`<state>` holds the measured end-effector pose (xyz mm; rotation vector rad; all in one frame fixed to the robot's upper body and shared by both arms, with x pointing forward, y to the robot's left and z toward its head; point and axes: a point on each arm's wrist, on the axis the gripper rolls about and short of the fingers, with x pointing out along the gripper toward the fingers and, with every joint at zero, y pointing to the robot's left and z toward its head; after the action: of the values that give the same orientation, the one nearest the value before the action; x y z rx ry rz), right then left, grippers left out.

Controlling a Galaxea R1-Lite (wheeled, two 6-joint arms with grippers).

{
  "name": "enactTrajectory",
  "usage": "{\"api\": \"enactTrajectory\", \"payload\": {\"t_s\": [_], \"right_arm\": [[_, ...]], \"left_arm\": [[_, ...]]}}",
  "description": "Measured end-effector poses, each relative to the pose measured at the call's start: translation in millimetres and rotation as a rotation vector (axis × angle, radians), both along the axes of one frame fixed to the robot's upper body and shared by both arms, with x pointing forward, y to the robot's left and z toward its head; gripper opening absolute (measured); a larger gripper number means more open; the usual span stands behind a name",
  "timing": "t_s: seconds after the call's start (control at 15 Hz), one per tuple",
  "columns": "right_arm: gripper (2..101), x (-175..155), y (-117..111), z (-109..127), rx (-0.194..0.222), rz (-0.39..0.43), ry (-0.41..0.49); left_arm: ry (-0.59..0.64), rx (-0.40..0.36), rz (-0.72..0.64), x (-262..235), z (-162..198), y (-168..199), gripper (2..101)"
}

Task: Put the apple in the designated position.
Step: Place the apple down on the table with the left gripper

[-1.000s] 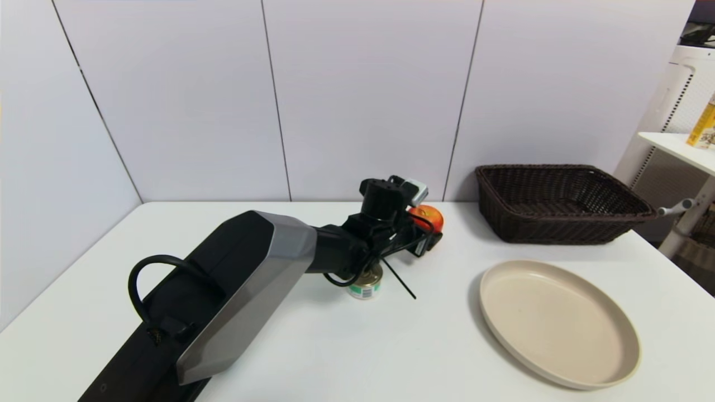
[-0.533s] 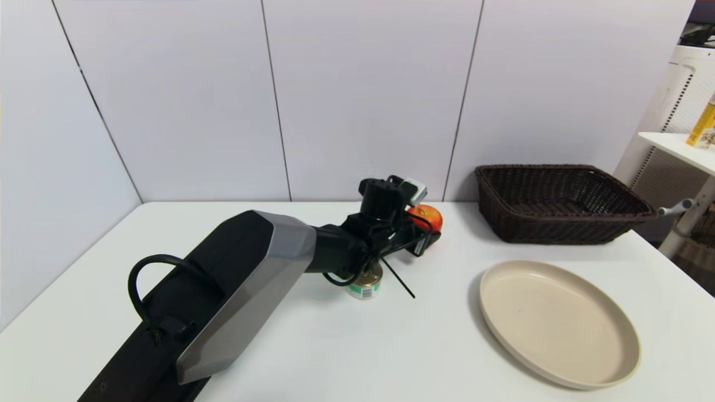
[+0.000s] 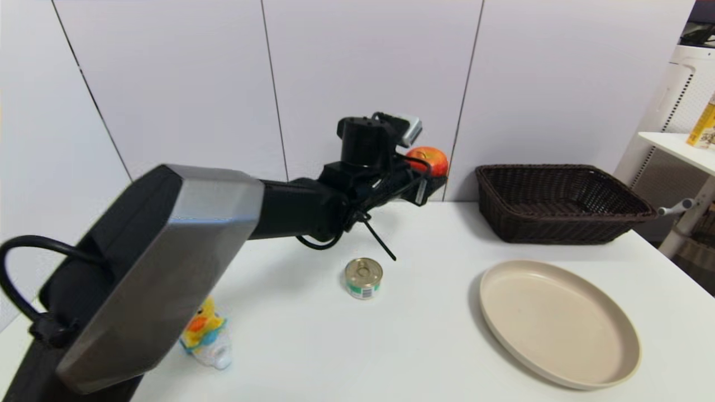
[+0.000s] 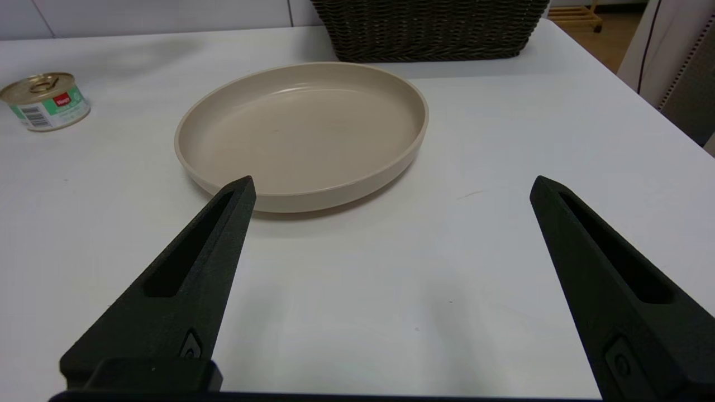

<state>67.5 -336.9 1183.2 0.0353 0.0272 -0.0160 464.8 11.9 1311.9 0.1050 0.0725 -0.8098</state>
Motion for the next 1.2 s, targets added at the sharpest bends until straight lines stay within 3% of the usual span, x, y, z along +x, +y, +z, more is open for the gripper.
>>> {"api": "enactTrajectory", "payload": {"t_s": [0.33, 0.53, 0.73, 0.93, 1.2], "right_arm": [[97.3, 0.0, 0.0, 0.0, 0.0, 0.0, 0.0], [97.3, 0.0, 0.0, 0.0, 0.0, 0.0, 0.0], [97.3, 0.0, 0.0, 0.0, 0.0, 0.0, 0.0], [97.3, 0.0, 0.0, 0.0, 0.0, 0.0, 0.0], [97.3, 0.0, 0.0, 0.0, 0.0, 0.0, 0.0]], "left_arm": [[-0.089, -0.038, 0.2, -44.0, 82.3, 77.4, 71.0], [-0.126, 0.003, 0.372, -59.1, 103.8, 165.4, 71.0], [-0.093, 0.041, 0.439, -71.6, 101.8, 257.1, 71.0], [0.044, 0.046, 0.365, -92.9, 74.4, 326.0, 71.0], [0.23, -0.013, 0.097, -98.9, 20.2, 352.1, 70.9]]}}
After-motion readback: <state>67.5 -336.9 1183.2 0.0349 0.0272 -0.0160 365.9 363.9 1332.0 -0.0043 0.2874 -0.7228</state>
